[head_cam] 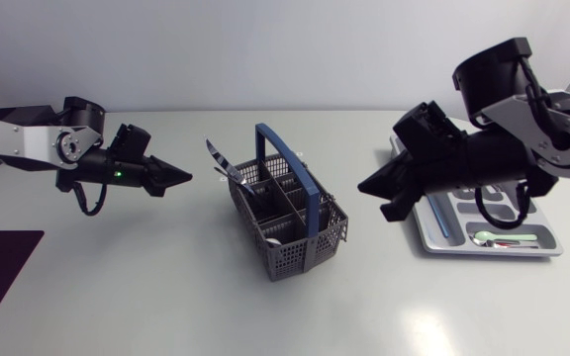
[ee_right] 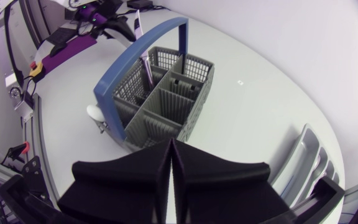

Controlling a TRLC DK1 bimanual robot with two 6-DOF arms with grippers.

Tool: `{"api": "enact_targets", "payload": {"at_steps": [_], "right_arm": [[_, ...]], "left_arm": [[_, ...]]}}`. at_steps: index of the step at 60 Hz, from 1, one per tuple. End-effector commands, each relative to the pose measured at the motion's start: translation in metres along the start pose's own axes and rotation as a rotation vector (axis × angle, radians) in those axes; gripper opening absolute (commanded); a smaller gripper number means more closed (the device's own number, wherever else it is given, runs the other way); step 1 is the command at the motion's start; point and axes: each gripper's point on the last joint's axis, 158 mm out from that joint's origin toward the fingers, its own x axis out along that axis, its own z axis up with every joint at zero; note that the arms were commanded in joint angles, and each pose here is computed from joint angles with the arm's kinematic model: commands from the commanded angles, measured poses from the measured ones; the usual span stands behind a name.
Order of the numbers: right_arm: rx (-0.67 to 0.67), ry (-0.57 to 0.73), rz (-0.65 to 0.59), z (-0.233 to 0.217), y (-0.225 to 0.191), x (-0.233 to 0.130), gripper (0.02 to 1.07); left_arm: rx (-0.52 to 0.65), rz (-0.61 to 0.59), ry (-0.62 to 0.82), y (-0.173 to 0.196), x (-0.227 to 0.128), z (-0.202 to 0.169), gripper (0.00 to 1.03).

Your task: Unload the cutlery basket into the drawer organizer.

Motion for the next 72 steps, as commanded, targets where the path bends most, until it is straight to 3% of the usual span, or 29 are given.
{"api": "enact_targets", "payload": {"at_steps": [1,14,35,52,72], "right_arm": [[0.001,0.037,0.025,-0.025,0.011,-0.002,0.08],[0.008,0.087,0.085,-0.060,0.031,0.013,0.08],[0.001,0.123,0.153,-0.072,0.049,0.054,0.08],[0.032,0.081,0.112,-0.048,0.022,0.084,0.08],[0.074,0.037,0.023,-0.016,-0.026,0.095,0.08]], "left_arm": [[-0.060,-0.016,-0.031,0.015,0.018,0.017,0.03],[-0.107,-0.074,-0.040,0.028,0.061,0.035,0.03],[-0.104,-0.211,-0.021,0.001,0.105,0.046,0.03],[-0.095,-0.262,0.032,-0.012,0.101,0.031,0.03],[-0.078,-0.322,0.090,-0.037,0.068,-0.002,0.03]]}}
